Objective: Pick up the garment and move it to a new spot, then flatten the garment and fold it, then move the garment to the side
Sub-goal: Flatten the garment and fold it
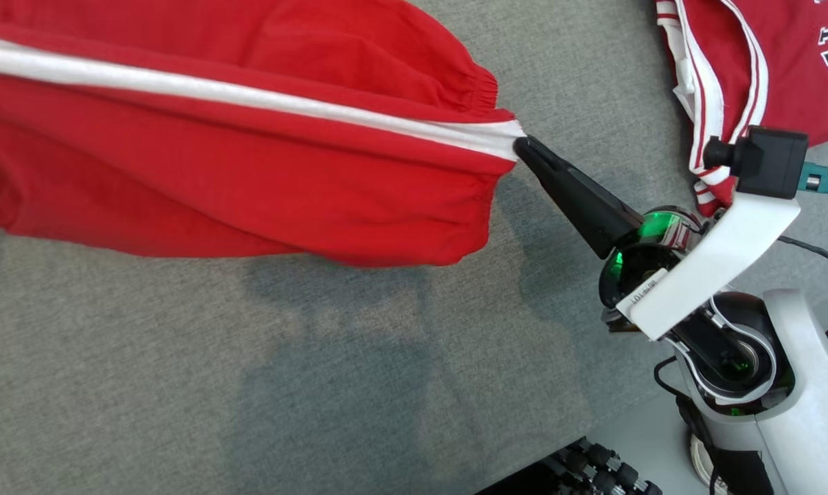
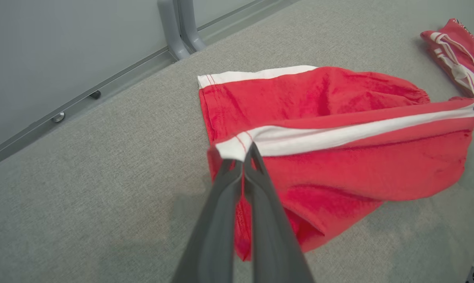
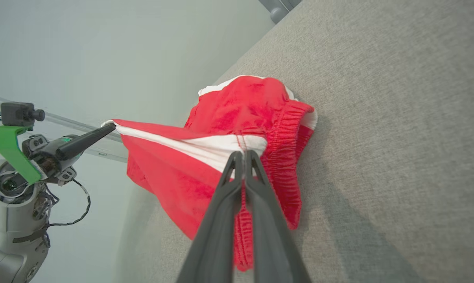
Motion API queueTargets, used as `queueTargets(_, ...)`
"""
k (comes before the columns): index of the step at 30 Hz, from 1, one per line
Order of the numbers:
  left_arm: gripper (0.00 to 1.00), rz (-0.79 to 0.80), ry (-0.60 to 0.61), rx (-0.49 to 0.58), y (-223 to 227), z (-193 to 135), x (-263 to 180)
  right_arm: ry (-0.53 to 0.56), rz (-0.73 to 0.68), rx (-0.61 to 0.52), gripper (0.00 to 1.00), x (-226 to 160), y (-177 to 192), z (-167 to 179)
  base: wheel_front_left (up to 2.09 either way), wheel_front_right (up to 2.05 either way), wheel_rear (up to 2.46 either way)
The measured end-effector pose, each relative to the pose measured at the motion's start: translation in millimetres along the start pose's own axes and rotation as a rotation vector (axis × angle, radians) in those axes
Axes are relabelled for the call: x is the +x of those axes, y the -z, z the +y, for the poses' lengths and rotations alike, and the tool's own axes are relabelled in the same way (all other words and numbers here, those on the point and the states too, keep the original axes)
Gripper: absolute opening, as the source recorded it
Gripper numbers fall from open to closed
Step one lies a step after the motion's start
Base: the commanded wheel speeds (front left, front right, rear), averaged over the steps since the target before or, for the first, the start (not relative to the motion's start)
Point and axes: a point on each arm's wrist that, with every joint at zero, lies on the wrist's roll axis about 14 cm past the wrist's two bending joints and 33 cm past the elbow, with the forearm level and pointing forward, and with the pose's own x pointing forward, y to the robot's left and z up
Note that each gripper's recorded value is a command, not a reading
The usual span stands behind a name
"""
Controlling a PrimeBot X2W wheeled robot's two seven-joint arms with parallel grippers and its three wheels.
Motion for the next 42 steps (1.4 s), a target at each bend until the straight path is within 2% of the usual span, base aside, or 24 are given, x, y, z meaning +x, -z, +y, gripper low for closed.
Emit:
queueTargets(11, 0.0, 0.045, -0.042, 0.041, -31, 22, 101, 0.028, -0.029, 0.031, 0.0, 22, 4, -12, 0.0, 0.0, 0.0)
queueTargets(16, 0.0, 0.095, -0.058, 0.029, -22, 33, 127, 0.031, -0.037, 0.028, 0.0, 30, 5, -15, 0.0, 0.0, 0.0)
queueTargets(22, 0.0, 0.143, -0.088, 0.02, -11, 44, 132, 0.023, -0.083, 0.031, 0.0, 35, -3, -15, 0.0, 0.0, 0.0)
queueTargets(23, 0.0, 0.152, -0.09, 0.017, -9, 44, 132, 0.024, -0.093, 0.032, 0.08, 35, -4, -16, 0.0, 0.0, 0.0)
queueTargets(24, 0.0, 0.157, -0.09, 0.012, -9, 44, 132, 0.027, -0.107, 0.033, 0.48, 34, -7, -17, 0.0, 0.0, 0.0)
queueTargets(25, 0.0, 0.156, -0.092, 0.004, -9, 44, 131, 0.028, -0.116, 0.033, 1.0, 34, -8, -17, 0.0, 0.0, 0.0)
queueTargets(26, 0.29, 0.156, -0.092, 0.004, -9, 44, 131, 0.028, -0.116, 0.033, 1.0, 34, -8, -17, 0.0, 0.0, 0.0)
queueTargets(27, 0.88, 0.149, -0.094, -0.001, -11, 43, 130, 0.029, -0.119, 0.034, 1.0, 34, -9, -17, 0.0, 0.0, 0.0)
queueTargets(28, 1.0, 0.143, -0.097, -0.002, -13, 43, 129, 0.03, -0.121, 0.03, 1.0, 34, -9, -17, 0.0, 0.0, 0.0)
queueTargets(34, 1.0, 0.093, -0.07, -0.008, -19, 27, 120, 0.045, -0.176, -0.008, 1.0, 26, -21, -16, 0.0, 0.0, 0.0)
queueTargets(38, 1.0, 0.062, -0.049, -0.022, -18, 15, 107, 0.078, -0.206, -0.107, 1.0, 13, -31, -13, 0.0, 0.0, 0.0)
queueTargets(42, 1.0, 0.074, -0.059, -0.049, 4, 9, 91, 0.096, -0.215, -0.178, 1.0, -1, -32, -6, 0.0, 0.0, 0.0)
